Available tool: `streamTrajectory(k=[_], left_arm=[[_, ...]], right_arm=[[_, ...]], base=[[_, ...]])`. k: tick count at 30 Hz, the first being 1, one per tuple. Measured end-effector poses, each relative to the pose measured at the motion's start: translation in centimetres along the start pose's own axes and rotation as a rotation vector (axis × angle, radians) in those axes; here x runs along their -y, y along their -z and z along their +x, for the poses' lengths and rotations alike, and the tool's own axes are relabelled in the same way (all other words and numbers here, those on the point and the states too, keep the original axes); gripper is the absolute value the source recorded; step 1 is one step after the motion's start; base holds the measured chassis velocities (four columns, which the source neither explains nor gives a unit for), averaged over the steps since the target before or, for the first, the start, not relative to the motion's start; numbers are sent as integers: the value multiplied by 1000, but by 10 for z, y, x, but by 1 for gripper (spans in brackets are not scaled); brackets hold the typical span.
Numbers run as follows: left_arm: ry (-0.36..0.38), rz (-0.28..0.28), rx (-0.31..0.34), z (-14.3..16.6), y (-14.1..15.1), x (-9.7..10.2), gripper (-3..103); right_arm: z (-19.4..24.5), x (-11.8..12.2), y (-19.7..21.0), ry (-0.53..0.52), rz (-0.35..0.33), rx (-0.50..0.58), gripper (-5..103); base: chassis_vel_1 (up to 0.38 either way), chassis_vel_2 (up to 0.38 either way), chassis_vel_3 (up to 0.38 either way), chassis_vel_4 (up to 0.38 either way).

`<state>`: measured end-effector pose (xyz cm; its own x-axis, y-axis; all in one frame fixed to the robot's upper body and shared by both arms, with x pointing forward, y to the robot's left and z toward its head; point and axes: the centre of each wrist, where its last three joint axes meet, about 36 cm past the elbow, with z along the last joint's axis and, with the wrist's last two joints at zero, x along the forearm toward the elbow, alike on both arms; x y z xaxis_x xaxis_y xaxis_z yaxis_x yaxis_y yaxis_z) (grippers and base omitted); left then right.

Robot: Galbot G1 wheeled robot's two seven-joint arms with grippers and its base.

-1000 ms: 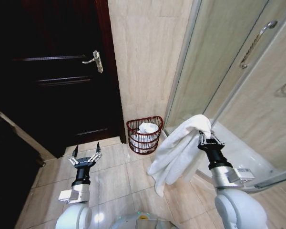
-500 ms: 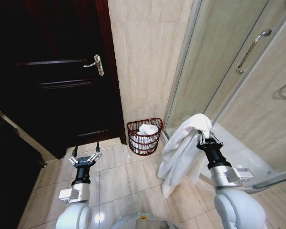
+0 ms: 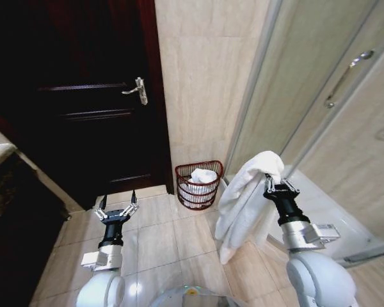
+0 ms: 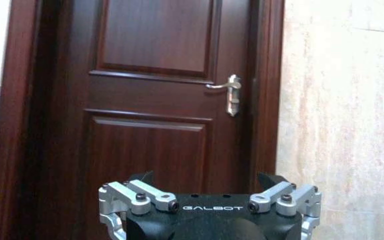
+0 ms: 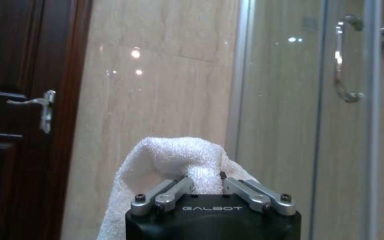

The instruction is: Discard the used towel into the hamper.

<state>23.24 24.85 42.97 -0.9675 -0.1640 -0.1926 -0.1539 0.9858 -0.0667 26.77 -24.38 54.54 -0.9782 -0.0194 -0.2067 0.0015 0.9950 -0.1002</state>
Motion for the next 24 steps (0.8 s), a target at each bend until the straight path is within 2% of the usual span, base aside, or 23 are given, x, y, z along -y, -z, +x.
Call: streamTrajectory(k=[24], left_arm=[[-14, -1, -6, 1, -2, 1, 100]], right_arm=[[-1, 1, 1, 0, 0, 14, 7]], base=[[8, 12, 10, 9]])
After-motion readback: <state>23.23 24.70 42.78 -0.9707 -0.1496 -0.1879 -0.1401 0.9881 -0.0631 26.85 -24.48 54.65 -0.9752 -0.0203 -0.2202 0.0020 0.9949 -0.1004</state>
